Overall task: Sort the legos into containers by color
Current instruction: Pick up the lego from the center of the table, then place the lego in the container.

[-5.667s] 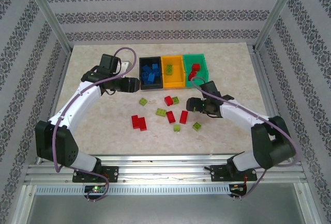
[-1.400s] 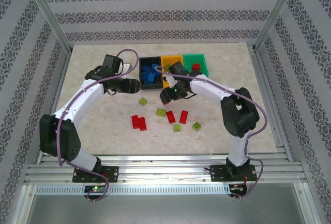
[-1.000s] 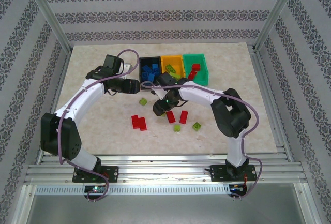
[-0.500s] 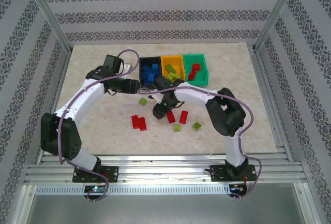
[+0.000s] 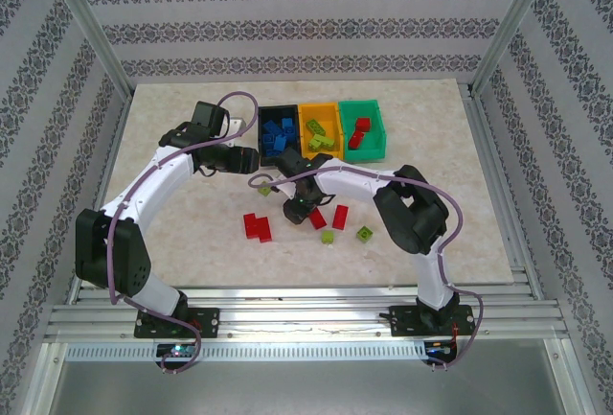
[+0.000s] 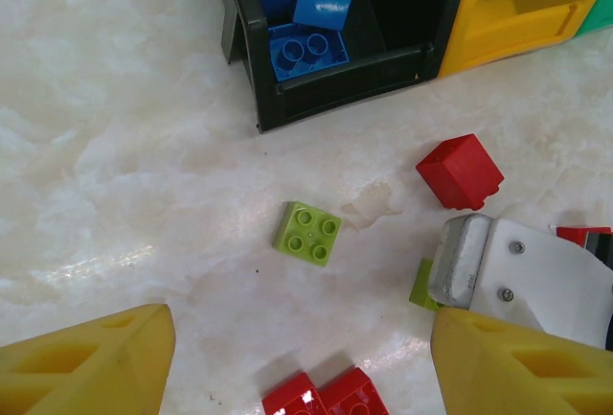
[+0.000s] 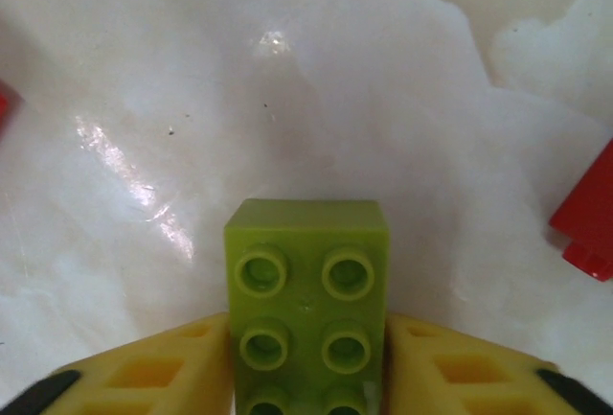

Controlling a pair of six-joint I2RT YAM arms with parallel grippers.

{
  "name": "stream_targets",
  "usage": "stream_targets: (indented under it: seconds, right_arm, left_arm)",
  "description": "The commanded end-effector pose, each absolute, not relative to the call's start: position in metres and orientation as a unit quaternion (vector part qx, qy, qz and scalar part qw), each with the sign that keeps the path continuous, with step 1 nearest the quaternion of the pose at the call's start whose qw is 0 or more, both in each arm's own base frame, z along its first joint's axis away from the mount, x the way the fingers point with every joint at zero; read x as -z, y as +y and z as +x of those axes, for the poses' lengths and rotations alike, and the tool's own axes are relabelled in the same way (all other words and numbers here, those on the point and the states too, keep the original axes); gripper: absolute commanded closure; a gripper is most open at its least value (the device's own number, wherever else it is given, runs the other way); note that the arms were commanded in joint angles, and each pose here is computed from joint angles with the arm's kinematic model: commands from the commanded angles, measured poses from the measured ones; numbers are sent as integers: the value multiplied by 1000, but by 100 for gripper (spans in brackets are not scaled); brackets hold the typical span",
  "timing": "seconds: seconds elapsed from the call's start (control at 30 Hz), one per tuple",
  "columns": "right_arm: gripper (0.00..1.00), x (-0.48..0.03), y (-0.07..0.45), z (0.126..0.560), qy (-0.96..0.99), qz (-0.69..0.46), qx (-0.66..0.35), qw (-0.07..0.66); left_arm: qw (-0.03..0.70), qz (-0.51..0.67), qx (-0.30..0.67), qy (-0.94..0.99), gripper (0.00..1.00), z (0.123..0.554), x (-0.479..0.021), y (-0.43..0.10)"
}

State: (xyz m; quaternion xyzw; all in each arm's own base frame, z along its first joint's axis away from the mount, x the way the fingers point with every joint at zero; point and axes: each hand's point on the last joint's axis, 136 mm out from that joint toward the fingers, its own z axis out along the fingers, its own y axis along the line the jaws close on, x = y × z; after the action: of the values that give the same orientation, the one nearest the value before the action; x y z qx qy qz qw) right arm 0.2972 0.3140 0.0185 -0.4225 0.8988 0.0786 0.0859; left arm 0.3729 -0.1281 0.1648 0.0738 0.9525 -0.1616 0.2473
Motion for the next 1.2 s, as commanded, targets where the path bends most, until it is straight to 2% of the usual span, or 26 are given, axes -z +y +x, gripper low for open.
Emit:
stream_targets:
  seconds: [0.0,0.27,0.5,0.8,0.97,1.07,1.17]
  right_arm:
    - [61,-24,310,297,898,-423,-70,98]
    - [63,-70,315,317,902,-376,-141,160]
    - [63,-117,292,372,919,-263,-187,226]
    - [62,-129,240,463,945,-152,-109,269]
    - [60,-126,235,506,947,-131,-101,276]
    - [58,-122,232,525,948,-131,-80,280]
    - [50,-121,223,539,946,-136,-36,291]
  left_arm:
    - [244,75,157,954,29,375,-166,-124]
    - [241,75,157,955,29,375,-164,-124]
    - [237,75,163,955,29,374,-163,-126]
    - [228,74,170,956,29,374,-160,-129]
    - [219,74,168,958,29,374,-155,-129]
    - [208,74,168,961,28,374,-150,-129]
    - [199,73,168,963,27,374,-146,-130]
